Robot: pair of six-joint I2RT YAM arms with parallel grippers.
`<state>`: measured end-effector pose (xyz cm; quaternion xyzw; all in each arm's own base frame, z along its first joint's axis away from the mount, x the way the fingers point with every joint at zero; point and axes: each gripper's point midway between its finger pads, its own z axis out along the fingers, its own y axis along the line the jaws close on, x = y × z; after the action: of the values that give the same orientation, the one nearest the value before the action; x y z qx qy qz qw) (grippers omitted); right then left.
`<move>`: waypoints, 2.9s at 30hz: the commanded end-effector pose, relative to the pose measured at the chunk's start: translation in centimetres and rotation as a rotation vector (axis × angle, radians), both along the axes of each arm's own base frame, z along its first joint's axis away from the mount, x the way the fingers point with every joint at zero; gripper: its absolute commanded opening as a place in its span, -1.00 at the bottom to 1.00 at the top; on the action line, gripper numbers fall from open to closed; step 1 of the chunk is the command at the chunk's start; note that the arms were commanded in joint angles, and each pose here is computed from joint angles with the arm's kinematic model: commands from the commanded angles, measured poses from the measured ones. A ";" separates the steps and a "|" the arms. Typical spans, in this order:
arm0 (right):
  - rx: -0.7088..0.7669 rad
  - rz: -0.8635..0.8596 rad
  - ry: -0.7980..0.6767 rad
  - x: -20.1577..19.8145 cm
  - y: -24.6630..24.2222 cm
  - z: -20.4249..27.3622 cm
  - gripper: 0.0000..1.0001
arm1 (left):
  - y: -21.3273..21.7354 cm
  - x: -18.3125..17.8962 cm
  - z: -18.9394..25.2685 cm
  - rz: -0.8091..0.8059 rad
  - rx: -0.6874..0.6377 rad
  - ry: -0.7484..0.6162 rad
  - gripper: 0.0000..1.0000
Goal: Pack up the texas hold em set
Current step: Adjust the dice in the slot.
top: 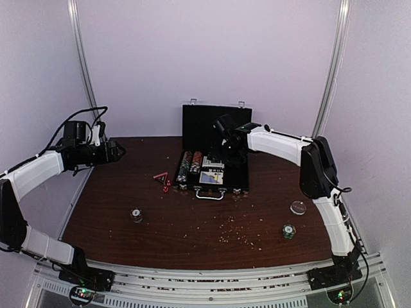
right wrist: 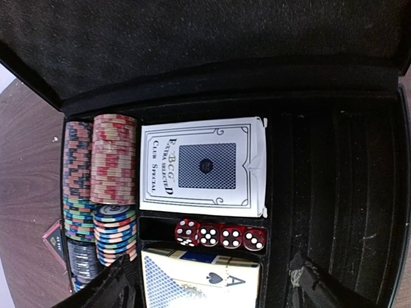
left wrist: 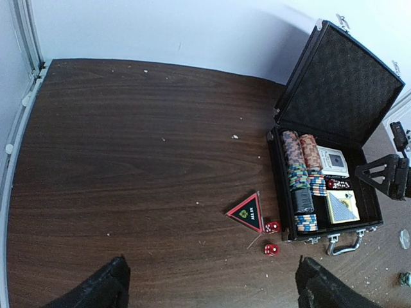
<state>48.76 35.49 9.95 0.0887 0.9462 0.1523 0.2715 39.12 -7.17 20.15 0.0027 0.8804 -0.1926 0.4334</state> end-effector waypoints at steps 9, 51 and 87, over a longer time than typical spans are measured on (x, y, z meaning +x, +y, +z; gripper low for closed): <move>-0.081 0.032 0.061 -0.6 -0.7 -4.4 0.76 | -0.1 -0.2 1.4 0.003 -0.003 -0.042 0.85; -0.011 -0.090 0.198 0.1 -2.2 -10.7 0.64 | -0.1 -0.2 1.4 -0.004 0.007 -0.039 0.85; -0.349 0.066 0.325 -6.8 -3.4 -15.7 0.65 | -0.1 -0.1 0.6 -0.003 0.004 -0.019 0.85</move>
<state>49.16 35.05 3.55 0.0899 0.9569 0.0962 0.2588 38.92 -7.13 20.65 0.0031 0.8778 -0.1924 0.4386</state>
